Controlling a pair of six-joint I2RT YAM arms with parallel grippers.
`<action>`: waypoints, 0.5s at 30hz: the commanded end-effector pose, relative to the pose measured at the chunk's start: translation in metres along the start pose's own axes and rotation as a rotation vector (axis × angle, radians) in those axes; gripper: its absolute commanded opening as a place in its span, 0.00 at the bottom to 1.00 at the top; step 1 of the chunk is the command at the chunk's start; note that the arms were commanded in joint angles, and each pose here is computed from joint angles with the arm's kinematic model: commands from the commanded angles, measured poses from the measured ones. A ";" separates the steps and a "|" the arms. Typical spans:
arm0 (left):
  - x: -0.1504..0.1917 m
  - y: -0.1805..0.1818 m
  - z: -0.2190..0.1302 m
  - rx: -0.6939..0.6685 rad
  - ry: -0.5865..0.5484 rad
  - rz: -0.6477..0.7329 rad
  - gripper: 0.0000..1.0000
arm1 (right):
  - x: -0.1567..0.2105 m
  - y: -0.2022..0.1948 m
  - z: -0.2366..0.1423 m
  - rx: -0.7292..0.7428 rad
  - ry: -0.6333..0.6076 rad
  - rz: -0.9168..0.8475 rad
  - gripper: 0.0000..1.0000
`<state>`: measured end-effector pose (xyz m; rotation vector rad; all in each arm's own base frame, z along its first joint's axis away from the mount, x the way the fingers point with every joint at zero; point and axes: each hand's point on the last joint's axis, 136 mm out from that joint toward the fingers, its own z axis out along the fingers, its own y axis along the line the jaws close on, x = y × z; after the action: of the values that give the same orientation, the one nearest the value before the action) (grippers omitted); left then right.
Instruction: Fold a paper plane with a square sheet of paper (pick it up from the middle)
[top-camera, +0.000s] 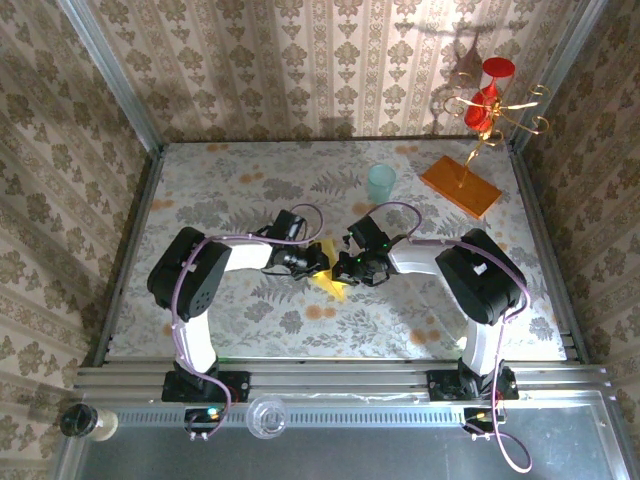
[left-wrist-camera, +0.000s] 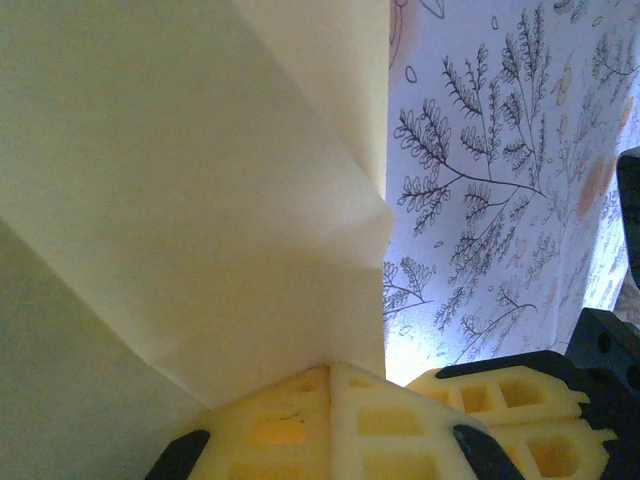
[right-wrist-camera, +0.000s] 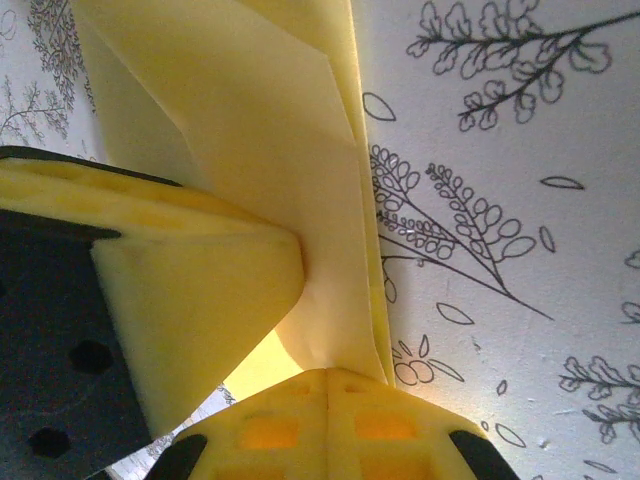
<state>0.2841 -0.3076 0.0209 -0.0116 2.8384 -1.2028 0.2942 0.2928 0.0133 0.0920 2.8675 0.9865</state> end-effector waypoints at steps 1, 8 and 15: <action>-0.006 0.032 0.004 -0.068 -0.033 -0.056 0.03 | 0.035 -0.066 0.013 0.228 0.102 0.067 0.00; -0.021 0.039 0.003 -0.054 -0.067 -0.068 0.05 | 0.047 -0.096 0.012 0.344 0.130 0.046 0.00; -0.044 0.040 -0.003 -0.031 -0.111 -0.043 0.06 | 0.051 -0.110 0.011 0.402 0.138 0.034 0.00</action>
<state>0.2940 -0.3046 0.0209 -0.0383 2.8065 -1.3221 0.2970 0.2892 0.0096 0.0175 2.8548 0.9314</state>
